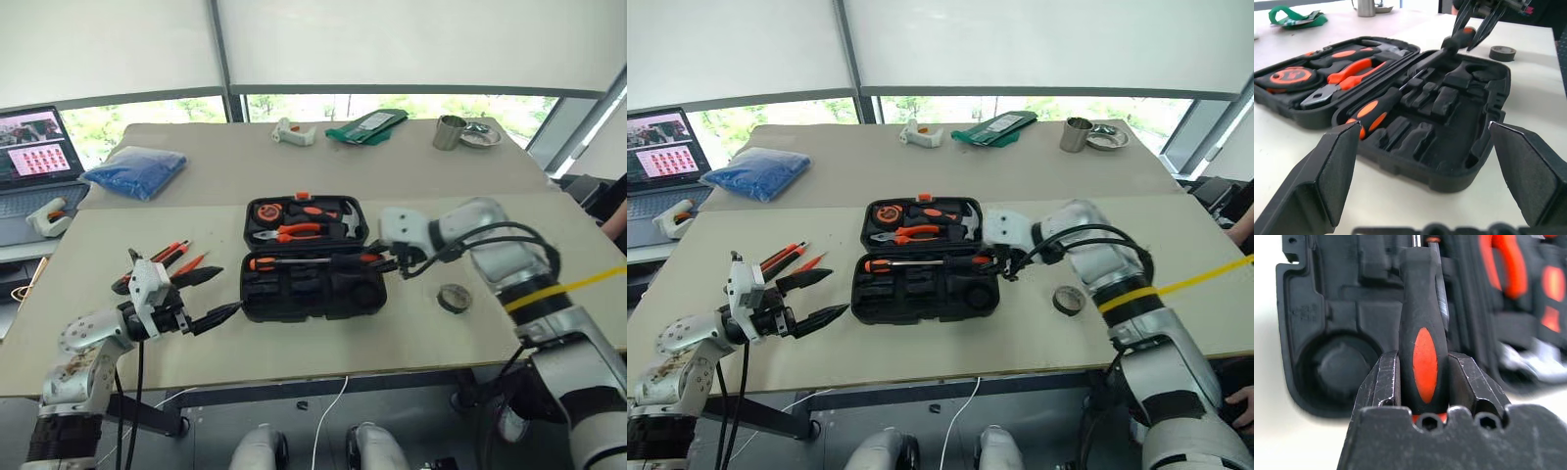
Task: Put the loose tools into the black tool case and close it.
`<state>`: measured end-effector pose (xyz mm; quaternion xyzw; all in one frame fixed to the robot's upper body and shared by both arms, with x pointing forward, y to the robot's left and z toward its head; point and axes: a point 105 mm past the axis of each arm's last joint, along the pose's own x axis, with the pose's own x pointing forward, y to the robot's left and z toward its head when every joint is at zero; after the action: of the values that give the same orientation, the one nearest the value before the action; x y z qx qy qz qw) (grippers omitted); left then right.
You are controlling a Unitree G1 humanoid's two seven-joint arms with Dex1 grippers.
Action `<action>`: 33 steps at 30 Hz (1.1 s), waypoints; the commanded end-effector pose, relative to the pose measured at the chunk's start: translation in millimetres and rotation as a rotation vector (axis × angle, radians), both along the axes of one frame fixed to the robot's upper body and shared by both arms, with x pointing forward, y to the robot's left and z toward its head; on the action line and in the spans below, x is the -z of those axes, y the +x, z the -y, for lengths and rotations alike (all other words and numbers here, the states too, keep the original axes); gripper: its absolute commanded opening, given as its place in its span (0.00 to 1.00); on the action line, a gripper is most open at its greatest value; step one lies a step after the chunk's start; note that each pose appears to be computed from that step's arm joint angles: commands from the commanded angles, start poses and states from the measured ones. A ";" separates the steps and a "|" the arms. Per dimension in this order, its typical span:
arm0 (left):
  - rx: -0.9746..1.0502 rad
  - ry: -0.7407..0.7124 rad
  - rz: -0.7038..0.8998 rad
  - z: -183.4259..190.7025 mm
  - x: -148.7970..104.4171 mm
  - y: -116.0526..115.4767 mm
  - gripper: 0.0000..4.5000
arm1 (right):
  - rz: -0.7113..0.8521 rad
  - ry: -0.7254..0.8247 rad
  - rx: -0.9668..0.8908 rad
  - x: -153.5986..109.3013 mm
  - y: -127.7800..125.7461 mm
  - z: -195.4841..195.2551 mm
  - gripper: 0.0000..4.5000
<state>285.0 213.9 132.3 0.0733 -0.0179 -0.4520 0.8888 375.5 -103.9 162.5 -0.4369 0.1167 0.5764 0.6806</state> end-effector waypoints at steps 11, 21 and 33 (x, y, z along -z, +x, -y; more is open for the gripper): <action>-0.001 0.006 0.074 9.2 -13.1 -4.0 1.00 | 0.038 -0.125 0.039 3.1 23.3 -1.5 0.22; 0.050 -0.048 0.125 22.2 -25.7 -0.6 1.00 | 0.108 -0.070 -0.035 -8.7 23.7 -11.6 0.58; 0.109 -0.010 0.121 33.4 -25.7 4.5 1.00 | 0.026 0.267 -0.064 -25.3 8.9 -23.2 0.41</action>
<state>287.7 180.7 153.0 0.0781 -0.0738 -0.4965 0.8613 383.6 -84.6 188.7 -0.3662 0.0297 0.6103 0.7018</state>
